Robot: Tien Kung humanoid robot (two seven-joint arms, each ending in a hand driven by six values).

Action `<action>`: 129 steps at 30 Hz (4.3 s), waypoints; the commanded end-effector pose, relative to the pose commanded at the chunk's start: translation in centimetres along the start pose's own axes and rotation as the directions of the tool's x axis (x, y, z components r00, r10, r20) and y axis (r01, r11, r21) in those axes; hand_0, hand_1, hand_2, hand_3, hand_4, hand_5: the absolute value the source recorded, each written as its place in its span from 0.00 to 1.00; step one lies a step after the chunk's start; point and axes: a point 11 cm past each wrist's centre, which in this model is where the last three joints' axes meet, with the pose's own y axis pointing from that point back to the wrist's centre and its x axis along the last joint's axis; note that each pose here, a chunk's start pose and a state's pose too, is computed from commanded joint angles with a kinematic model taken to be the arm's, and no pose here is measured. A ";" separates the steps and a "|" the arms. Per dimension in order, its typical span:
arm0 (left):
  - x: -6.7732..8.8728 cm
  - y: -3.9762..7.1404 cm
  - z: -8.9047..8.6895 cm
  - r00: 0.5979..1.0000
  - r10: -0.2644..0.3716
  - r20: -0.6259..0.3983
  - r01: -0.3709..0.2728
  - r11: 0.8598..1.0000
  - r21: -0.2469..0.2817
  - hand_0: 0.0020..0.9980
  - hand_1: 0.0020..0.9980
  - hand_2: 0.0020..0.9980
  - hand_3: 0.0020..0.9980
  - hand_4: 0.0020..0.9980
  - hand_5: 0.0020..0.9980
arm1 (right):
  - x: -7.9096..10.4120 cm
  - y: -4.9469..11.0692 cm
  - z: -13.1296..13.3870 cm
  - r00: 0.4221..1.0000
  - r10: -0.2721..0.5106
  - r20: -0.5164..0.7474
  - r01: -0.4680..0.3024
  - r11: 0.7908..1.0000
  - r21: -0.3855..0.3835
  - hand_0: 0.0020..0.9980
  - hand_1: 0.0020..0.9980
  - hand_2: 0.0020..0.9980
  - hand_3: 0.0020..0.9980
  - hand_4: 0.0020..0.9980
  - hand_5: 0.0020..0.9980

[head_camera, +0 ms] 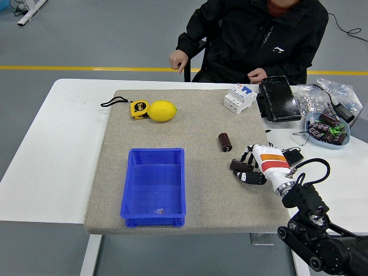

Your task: Pick up the battery,place it into the box

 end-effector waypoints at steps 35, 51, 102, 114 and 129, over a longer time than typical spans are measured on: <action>0.7 -0.1 -1.0 1.000 0.010 0.005 -0.010 1.000 0.022 0.72 0.69 0.67 0.59 0.63 0.55 | 4.0 0.5 -16.2 0.996 0.022 0.082 -0.053 0.913 0.404 0.16 0.29 0.37 0.44 0.82 0.19; 1.1 -0.1 -1.0 1.000 0.016 0.017 -0.017 0.999 0.027 0.72 0.69 0.67 0.59 0.63 0.54 | 0.9 1.7 -21.6 0.981 -0.194 0.018 0.152 0.820 0.551 0.40 0.49 0.52 0.64 0.83 0.24; 0.5 0.2 1.6 1.000 0.010 0.014 -0.010 1.000 -0.021 0.72 0.69 0.67 0.59 0.63 0.54 | 4.3 -8.8 -6.8 0.858 -0.243 -0.452 0.343 0.927 0.153 0.72 0.75 0.81 0.82 0.93 0.30; 0.3 0.3 2.0 1.000 0.007 0.016 -0.007 1.000 -0.027 0.72 0.70 0.67 0.59 0.63 0.55 | 3.1 -8.5 -5.8 0.840 -0.289 -0.459 0.380 0.918 0.117 0.70 0.73 0.79 0.81 0.93 0.30; 0.7 0.0 0.5 1.000 0.015 0.022 -0.015 1.000 -0.001 0.72 0.69 0.68 0.59 0.63 0.55 | 3.7 -7.3 -7.1 0.827 -0.274 -0.491 0.404 0.897 0.180 0.54 0.63 0.75 0.75 0.91 0.30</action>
